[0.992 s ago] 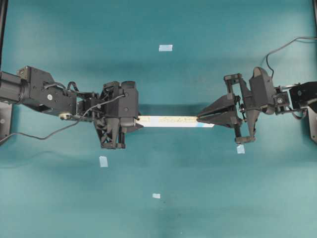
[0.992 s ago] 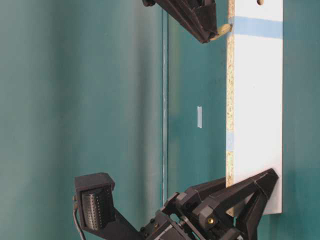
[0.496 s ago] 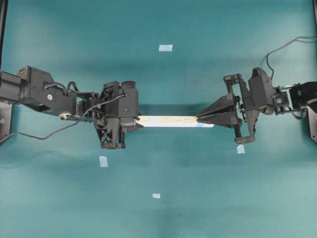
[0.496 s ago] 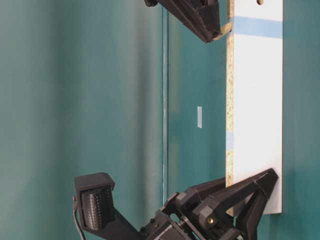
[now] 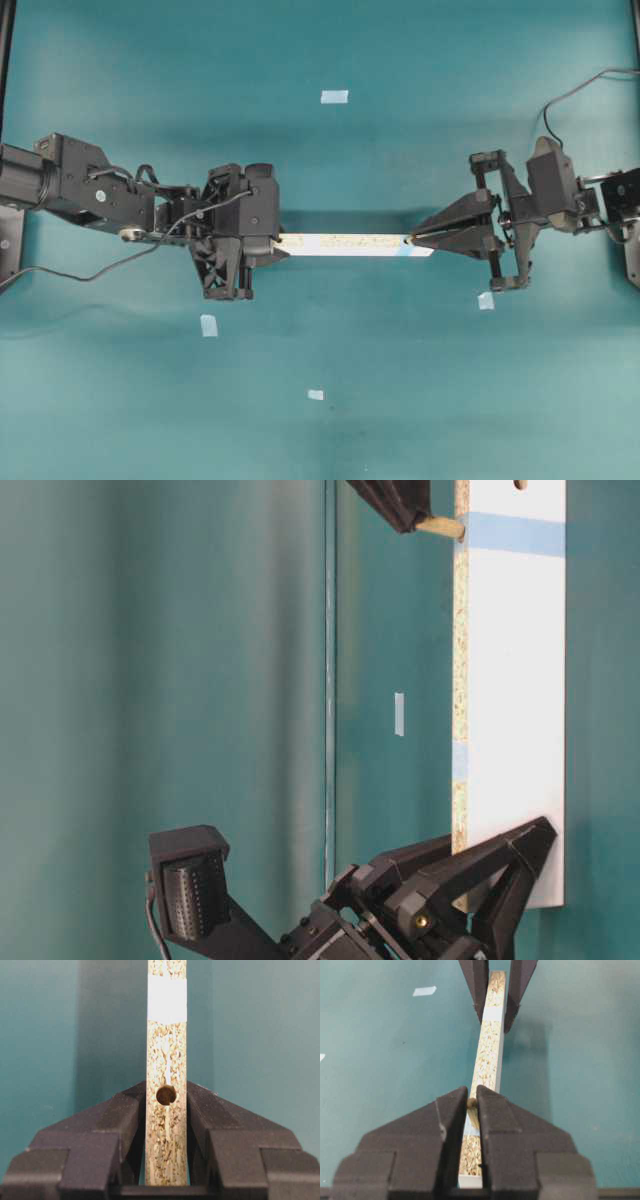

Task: Move the wooden board into place and insert the rod into its hole.
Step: 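Align the dowel over the board hole and push it in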

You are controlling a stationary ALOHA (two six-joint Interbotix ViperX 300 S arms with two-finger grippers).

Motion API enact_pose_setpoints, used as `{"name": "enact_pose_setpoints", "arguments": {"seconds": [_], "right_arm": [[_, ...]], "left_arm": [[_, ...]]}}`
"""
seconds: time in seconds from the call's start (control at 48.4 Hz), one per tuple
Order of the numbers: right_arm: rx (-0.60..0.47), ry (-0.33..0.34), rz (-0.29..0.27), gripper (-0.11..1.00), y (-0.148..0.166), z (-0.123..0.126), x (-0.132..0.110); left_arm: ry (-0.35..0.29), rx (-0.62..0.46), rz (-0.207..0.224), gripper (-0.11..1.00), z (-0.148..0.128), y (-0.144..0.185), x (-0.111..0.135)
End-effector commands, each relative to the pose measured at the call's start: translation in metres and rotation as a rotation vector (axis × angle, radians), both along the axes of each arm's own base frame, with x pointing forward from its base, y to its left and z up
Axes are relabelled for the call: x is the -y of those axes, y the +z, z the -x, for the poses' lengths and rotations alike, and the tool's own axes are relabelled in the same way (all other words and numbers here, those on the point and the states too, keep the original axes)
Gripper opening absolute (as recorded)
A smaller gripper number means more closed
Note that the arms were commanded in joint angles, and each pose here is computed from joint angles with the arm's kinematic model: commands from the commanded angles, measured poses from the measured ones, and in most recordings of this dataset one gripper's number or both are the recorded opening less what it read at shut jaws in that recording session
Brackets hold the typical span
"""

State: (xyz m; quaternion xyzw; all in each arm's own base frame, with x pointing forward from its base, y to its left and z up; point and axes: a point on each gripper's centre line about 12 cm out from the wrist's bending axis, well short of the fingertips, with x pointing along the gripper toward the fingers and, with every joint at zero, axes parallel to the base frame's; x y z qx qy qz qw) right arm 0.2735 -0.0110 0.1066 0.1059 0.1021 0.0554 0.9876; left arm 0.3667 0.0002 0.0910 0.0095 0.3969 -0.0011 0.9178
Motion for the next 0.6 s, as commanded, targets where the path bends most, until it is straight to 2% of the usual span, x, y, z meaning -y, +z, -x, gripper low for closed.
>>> {"name": "enact_pose_setpoints", "arguments": {"seconds": [0.0, 0.351, 0.579], "right_arm": [[-0.003, -0.003, 0.003, 0.10, 0.002, 0.000, 0.000], [-0.098, 0.006, 0.018, 0.10, -0.009, 0.003, -0.003], [-0.119, 0.009, 0.021, 0.10, -0.012, 0.004, -0.004]], "left_arm": [[-0.005, 0.031, -0.003, 0.21, -0.004, 0.008, 0.001], [-0.005, 0.029, -0.003, 0.21, -0.003, 0.007, 0.001], [-0.003, 0.031, -0.003, 0.21, -0.004, 0.008, 0.000]]}}
